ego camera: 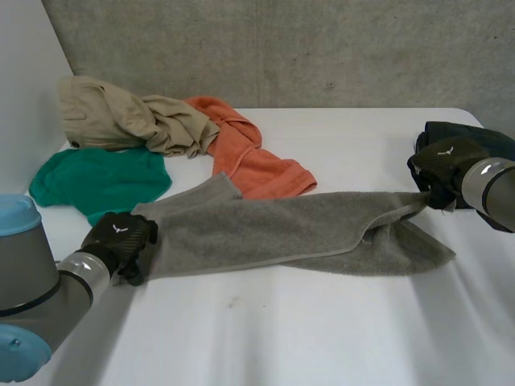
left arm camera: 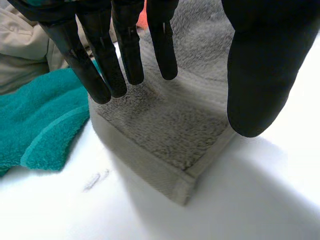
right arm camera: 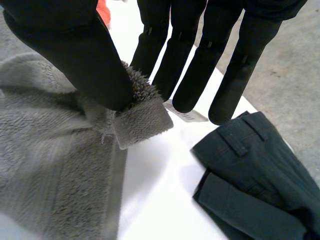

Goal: Fold the laundry.

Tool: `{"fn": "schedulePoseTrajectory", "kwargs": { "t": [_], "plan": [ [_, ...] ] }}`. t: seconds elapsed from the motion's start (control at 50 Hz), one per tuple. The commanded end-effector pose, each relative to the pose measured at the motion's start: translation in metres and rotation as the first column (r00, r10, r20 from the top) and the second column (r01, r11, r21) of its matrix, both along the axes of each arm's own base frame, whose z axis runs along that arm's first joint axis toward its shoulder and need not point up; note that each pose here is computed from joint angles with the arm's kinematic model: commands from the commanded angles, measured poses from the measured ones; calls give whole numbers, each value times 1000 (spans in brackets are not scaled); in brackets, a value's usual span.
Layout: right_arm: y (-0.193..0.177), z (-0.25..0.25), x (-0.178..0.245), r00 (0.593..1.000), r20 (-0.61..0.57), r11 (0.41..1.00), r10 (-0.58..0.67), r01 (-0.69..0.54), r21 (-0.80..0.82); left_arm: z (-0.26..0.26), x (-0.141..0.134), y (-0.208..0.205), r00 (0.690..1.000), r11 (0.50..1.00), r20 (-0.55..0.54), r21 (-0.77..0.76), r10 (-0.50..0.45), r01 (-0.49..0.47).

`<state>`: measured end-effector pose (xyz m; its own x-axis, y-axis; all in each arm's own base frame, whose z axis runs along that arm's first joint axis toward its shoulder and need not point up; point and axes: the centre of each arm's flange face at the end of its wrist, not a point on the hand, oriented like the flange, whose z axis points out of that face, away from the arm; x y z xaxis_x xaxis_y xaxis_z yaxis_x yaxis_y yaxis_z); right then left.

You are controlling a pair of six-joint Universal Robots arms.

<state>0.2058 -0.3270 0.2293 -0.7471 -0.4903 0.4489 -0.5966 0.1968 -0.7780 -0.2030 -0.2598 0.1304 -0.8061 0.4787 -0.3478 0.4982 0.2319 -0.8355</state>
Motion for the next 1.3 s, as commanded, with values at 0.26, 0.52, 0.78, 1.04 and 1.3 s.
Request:
{"fn": "schedulePoseTrajectory", "kwargs": {
  "t": [0.26, 0.52, 0.78, 1.04, 1.3],
  "plan": [
    [10, -11, 0, 1000, 7, 1000, 20, -20, -2, -13, -12, -27, 998, 995, 54, -91, -32, 37],
    [13, -14, -1, 1000, -1, 1000, 25, -25, 5, -14, -20, -42, 998, 991, 62, -129, -28, 35],
    [16, -15, -1, 1000, 0, 1000, 28, -28, 7, 6, -13, 1, 999, 999, 18, 16, -46, 46],
    [22, -19, 0, 999, -15, 999, 43, -43, 12, -14, -12, -22, 999, 1000, 23, -11, -23, 23],
    [22, -23, -5, 999, -25, 999, 37, -37, 2, -16, -21, -37, 998, 997, 47, -66, -36, 39]
  ]
}}
